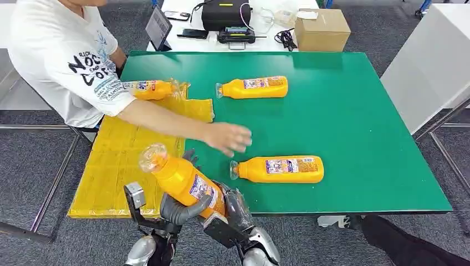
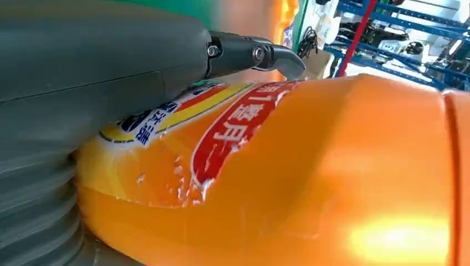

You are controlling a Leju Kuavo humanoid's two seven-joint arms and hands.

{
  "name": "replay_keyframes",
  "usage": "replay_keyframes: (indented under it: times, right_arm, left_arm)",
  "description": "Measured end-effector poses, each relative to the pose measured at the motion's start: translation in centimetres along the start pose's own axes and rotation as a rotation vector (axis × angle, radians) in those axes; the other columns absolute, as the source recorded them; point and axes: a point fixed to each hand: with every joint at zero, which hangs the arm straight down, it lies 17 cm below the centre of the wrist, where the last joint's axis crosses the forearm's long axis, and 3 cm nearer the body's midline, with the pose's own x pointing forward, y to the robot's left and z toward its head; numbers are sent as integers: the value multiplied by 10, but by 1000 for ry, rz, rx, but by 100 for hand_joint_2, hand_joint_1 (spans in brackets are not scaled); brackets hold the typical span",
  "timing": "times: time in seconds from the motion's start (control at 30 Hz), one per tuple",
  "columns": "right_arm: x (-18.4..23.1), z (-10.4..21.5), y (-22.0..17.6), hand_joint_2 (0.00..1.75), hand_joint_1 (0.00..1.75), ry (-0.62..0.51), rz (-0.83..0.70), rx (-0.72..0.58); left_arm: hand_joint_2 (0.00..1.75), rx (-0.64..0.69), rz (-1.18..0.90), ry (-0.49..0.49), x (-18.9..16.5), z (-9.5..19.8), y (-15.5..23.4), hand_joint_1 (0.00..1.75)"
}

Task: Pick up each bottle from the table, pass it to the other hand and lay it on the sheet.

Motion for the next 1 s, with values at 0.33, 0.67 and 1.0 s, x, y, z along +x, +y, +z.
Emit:
replay_keyframes:
  times: [0.33, 0.67, 1.0]
  right_arm:
    - [-2, -1, 9, 175, 175, -6, -1, 55]
    - [-2, -2, 11, 175, 159, -4, 12, 64]
    - [-3, -1, 12, 175, 0, -4, 16, 68]
  left_arm:
    - [175, -29, 160, -52, 15, 8, 4, 175]
    - [175, -22, 165, -62, 17, 10, 8, 175]
    - [175, -19, 166, -66, 19, 12, 9, 175]
